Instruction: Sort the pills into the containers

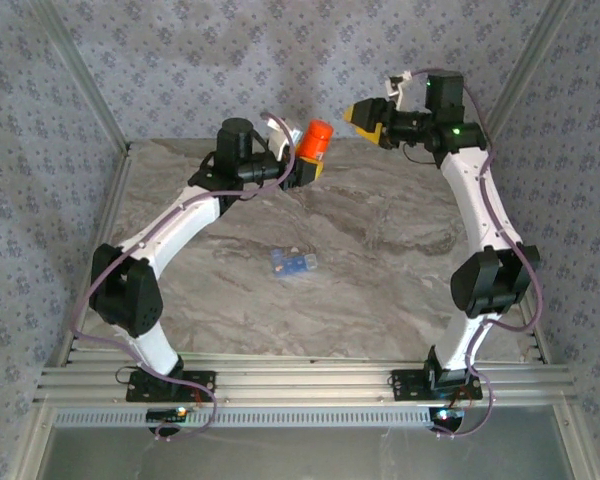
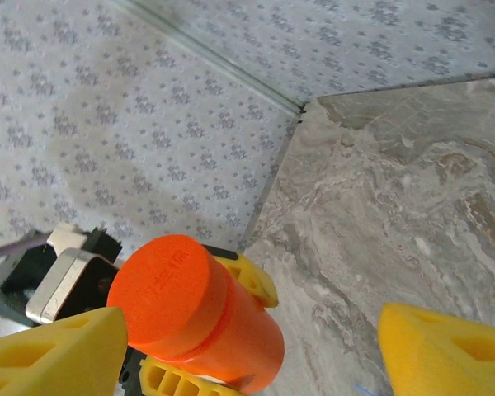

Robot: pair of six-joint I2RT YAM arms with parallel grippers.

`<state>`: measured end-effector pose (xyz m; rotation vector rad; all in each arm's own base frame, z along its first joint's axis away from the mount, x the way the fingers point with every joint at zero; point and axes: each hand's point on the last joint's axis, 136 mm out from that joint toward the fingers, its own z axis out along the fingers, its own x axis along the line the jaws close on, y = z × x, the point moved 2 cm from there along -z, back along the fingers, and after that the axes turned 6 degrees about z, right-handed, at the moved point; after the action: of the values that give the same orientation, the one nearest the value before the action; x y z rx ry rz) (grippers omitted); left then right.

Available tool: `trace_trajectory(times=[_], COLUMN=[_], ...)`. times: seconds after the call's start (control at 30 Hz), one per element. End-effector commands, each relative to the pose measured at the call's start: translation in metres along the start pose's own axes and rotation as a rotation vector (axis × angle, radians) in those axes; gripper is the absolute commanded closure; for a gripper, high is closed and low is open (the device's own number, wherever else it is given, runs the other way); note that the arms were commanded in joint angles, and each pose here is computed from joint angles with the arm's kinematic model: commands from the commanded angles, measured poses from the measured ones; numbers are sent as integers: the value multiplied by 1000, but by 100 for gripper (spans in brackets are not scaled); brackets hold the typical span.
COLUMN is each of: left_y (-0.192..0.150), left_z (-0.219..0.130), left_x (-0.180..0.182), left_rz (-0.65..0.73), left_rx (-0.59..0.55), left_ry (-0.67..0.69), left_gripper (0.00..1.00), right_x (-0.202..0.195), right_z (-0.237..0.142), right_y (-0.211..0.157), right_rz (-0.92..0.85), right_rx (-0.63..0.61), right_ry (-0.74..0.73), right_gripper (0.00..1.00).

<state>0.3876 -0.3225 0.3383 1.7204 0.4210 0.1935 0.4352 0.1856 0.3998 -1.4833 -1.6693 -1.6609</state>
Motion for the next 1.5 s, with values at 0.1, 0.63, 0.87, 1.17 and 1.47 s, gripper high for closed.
trace_trajectory(times=[0.1, 0.63, 0.87, 1.17, 1.47], left_y=[4, 0, 0, -1, 7], left_z=[5, 12, 14, 18, 21], left_x=[-11, -17, -17, -15, 1], left_rz=[-17, -12, -14, -14, 55], left_rx=[21, 48, 52, 50, 28], left_ry=[-90, -120, -121, -114, 31], left_gripper=[100, 100, 100, 100, 100], right_x=[9, 8, 8, 5, -11], right_z=[11, 37, 41, 43, 52], right_y=[-3, -20, -28, -36, -42], right_rz=[-90, -75, -63, -48, 79], right_rx=[19, 97, 131, 159, 90], right_ry=[-2, 11, 18, 12, -82], right_gripper=[18, 20, 29, 51, 57])
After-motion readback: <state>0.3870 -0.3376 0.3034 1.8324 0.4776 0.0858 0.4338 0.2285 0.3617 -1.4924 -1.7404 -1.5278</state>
